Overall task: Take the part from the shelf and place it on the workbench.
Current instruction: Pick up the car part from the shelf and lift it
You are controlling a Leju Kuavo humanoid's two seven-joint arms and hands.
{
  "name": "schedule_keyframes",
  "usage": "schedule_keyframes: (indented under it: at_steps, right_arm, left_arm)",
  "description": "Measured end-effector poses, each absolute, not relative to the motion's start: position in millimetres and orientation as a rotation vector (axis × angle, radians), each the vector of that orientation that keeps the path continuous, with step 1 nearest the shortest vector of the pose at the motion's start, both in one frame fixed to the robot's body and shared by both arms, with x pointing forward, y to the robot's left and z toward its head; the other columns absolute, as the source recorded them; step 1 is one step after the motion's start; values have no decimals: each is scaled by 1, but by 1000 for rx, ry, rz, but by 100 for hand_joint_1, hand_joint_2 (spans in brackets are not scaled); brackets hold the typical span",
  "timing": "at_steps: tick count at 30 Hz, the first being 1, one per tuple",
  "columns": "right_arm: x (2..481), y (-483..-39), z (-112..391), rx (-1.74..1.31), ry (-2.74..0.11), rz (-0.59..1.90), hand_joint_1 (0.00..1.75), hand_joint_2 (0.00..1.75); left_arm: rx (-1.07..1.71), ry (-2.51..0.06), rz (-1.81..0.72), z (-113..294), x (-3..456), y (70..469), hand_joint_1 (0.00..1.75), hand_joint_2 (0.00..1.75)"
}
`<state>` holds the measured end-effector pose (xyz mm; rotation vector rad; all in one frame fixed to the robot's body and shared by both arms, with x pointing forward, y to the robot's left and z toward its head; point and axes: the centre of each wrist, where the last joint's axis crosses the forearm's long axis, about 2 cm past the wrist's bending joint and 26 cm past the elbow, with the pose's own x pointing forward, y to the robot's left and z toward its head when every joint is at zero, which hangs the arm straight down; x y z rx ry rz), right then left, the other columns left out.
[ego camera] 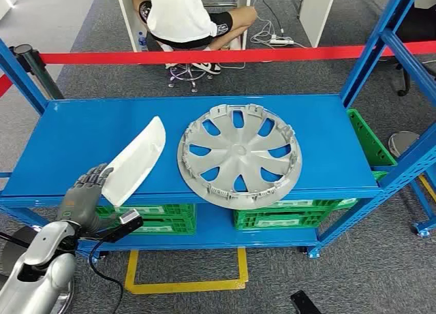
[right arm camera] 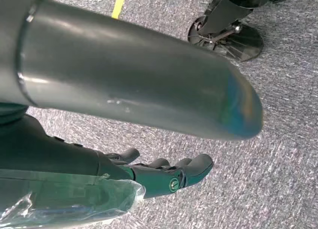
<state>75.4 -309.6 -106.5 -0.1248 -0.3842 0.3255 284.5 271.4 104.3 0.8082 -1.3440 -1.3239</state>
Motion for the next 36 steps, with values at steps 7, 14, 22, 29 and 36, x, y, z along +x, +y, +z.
schedule_keyframes:
  at_steps: [7,14,22,29,36]
  right_arm:
    - [75,-310,-106,-104,-380,337,0,0]
    - [76,-310,-106,-101,-381,344,0,0]
    - [77,-310,-106,-104,-382,351,0,0]
    - [79,-311,-106,-108,-383,352,0,0]
    - [79,-311,-106,-106,-381,356,0,0]
  left_arm:
    - [820,-1326,-1364,99,281,273,0,175]
    - [816,-1331,-1389,96,281,268,0,175]
    - [784,-1344,-1404,93,280,260,0,175]
    - [761,-1338,-1417,88,277,255,0,175]
    - [765,-1342,-1423,83,273,254,169,175]
